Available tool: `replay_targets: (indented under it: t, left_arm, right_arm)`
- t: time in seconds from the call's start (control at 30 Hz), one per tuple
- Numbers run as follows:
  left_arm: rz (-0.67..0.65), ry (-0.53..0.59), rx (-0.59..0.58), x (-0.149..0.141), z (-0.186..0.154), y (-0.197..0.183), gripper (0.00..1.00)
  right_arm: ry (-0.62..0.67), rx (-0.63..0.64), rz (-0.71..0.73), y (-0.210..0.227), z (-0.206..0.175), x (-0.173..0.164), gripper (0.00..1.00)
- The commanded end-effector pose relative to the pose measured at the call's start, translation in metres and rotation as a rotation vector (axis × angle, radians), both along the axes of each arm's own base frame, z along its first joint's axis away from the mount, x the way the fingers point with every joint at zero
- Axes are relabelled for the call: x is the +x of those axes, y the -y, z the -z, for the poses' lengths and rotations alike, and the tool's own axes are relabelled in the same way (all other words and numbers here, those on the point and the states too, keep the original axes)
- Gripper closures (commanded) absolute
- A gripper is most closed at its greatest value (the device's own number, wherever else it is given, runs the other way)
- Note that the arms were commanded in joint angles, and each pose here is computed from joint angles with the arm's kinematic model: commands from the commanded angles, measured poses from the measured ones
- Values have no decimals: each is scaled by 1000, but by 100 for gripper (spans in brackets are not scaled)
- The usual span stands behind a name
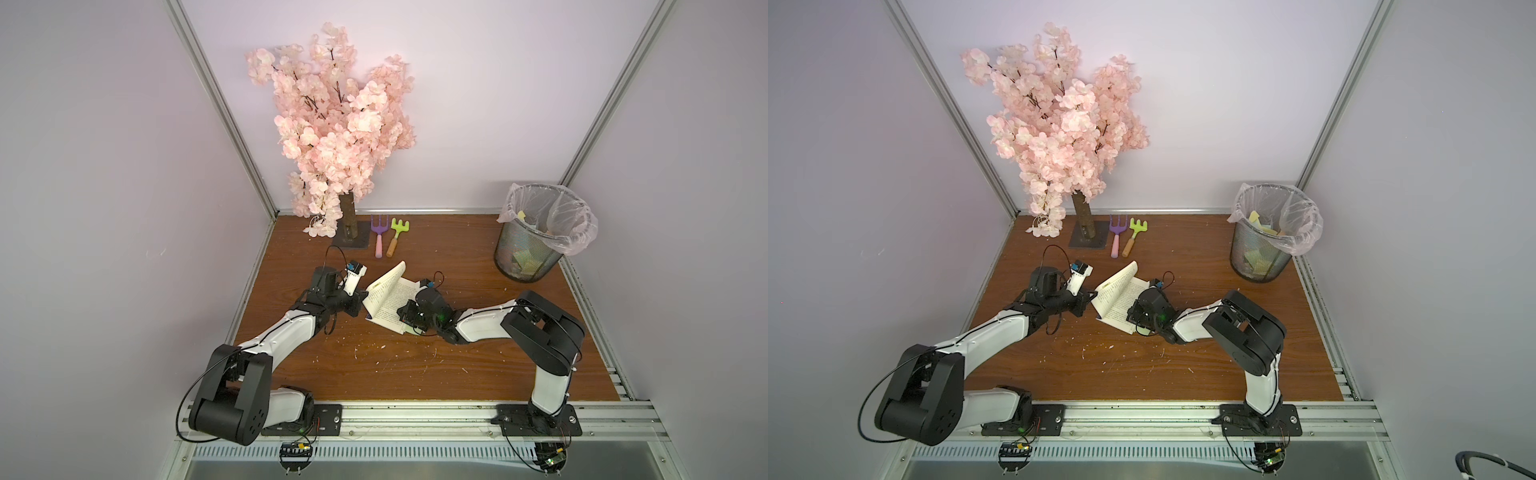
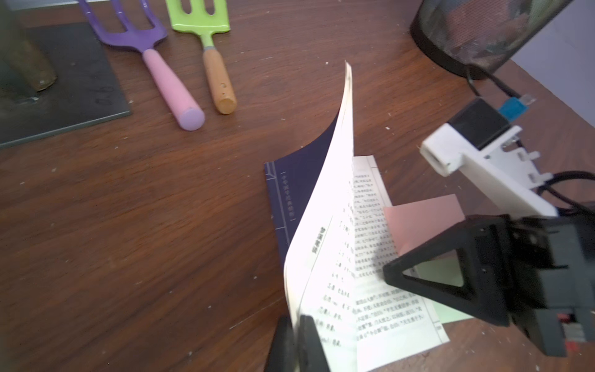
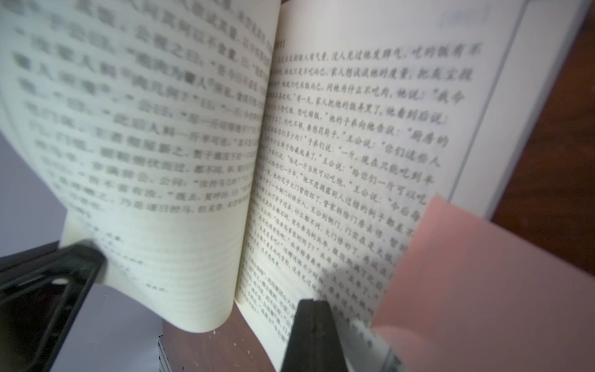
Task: Peel off the used sticky note
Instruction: Turn the page of the book at the center of the board, then tear off the note from the book.
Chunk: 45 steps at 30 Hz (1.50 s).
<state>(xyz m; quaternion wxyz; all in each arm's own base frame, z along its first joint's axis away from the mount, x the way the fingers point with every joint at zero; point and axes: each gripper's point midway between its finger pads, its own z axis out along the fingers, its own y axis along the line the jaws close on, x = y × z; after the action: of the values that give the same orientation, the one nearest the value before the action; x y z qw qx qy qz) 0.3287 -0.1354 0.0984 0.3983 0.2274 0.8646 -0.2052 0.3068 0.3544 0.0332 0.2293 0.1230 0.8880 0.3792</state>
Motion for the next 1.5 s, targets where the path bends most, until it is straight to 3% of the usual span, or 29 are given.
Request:
replay_targets:
  t: [0.0, 0.43, 0.7, 0.83, 0.97, 1.13, 1.47]
  left_arm:
    - [-69, -66, 16, -3, 19, -20, 98]
    - [-92, -119, 83, -9, 51, -34, 98]
    - [-78, -126, 70, -10, 50, -31, 98]
    - [-72, -128, 66, -10, 50, -29, 98]
    - [-75, -135, 66, -9, 52, -30, 98]
    - [-80, -136, 65, -8, 52, -30, 98]
    - [-67, -158, 58, -9, 56, -27, 98]
  right_arm:
    - [-42, -91, 7, 11, 21, -5, 100]
    - [39, -74, -46, -5, -18, 6, 100]
    - [138, -11, -120, -20, -76, 17, 75]
    - [177, -4, -117, -3, -97, 22, 66]
    - [175, -15, -74, 37, -101, 18, 63]
    - [161, -74, -23, 86, -91, -6, 44]
    - [47, -7, -49, 99, -46, -55, 38]
